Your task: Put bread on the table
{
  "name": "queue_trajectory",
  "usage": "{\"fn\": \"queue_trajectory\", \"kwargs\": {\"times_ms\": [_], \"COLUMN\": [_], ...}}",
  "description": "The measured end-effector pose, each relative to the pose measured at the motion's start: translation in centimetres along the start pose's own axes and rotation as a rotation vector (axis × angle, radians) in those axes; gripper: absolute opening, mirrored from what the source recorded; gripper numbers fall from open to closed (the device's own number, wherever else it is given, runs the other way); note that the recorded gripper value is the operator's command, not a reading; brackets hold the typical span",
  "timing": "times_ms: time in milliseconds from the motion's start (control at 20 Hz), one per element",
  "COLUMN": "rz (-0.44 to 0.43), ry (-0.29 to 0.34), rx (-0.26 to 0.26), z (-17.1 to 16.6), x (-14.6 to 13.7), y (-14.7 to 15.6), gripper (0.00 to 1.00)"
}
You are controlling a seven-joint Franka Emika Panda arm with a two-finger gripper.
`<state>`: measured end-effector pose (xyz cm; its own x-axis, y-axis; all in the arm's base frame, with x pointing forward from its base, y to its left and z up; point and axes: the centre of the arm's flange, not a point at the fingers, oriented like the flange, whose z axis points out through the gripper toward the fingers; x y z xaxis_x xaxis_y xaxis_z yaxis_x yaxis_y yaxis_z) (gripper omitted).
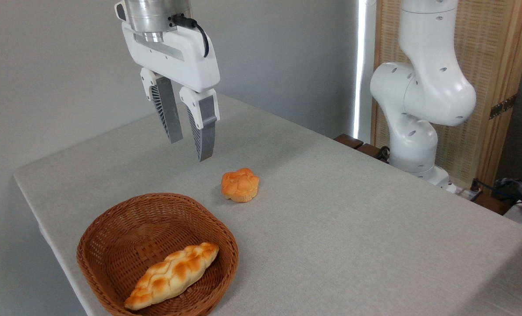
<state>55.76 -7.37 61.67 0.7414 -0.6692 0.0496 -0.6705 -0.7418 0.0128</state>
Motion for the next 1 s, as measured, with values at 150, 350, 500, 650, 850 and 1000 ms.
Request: {"fn": "queue_trajectory", "kwargs": {"times_ms": [150, 350, 500, 650, 850, 1000], "rz": [0.0, -0.001, -0.001, -0.001, -0.002, -0.004], "ry": [-0.001, -0.003, -0.001, -0.003, -0.006, 0.018], "rx": [0.0, -0.002, 0.0, -0.001, -0.003, 0.015], "z": [0.04, 0.14, -0.07, 0.08, 0.37, 0.16], "x": [-0.03, -0.12, -0.27, -0.31, -0.34, -0.51], "y": [-0.01, 0.05, 0.16, 0.16, 0.16, 0.15], "gripper": [1.0, 1.0, 1.0, 1.0, 1.0, 1.0]}}
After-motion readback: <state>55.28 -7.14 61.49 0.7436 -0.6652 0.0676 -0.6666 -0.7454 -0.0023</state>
